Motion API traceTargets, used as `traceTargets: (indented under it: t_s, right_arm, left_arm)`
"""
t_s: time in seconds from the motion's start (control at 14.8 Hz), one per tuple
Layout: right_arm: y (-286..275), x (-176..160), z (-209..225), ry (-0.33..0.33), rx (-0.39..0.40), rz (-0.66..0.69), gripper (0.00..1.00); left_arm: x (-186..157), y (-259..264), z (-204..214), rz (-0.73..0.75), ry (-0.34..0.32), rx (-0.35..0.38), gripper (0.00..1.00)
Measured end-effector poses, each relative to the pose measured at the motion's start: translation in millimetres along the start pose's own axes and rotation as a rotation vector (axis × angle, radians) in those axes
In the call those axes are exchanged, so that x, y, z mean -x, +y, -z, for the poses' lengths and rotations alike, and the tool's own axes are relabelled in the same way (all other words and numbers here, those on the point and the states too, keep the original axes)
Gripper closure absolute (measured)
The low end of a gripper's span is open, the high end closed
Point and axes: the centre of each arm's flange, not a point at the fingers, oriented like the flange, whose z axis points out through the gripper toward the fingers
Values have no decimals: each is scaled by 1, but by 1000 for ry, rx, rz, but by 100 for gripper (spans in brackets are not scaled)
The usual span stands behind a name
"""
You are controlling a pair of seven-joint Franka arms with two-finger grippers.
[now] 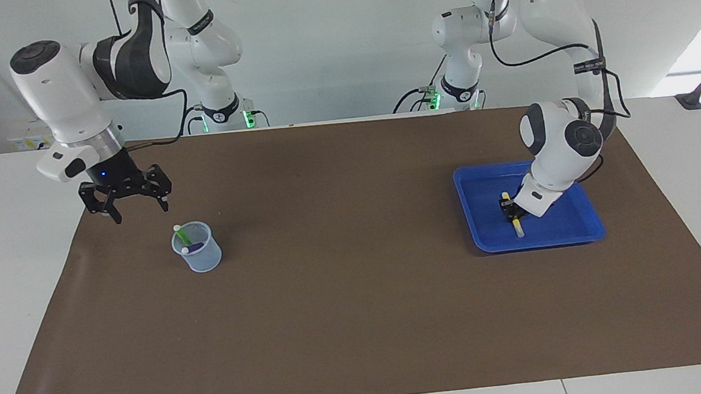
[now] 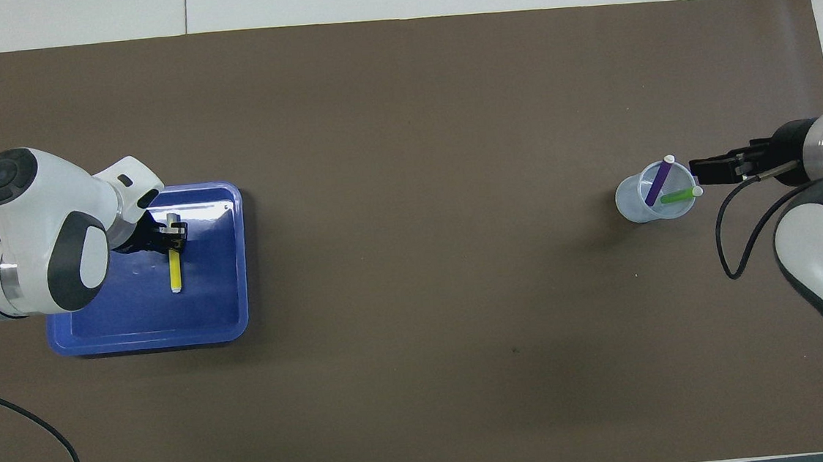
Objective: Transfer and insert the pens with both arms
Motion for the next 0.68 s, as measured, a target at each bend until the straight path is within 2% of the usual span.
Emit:
traceTargets:
  t_s: [0.34, 0.68]
  right_arm:
    - [-37, -9, 41, -68, 13, -62, 0]
    - [-70, -15, 57, -104, 26, -99, 0]
  left_arm:
    - [0, 0, 0, 0, -1, 0, 83]
    - [1, 0, 2, 1, -25, 0, 83]
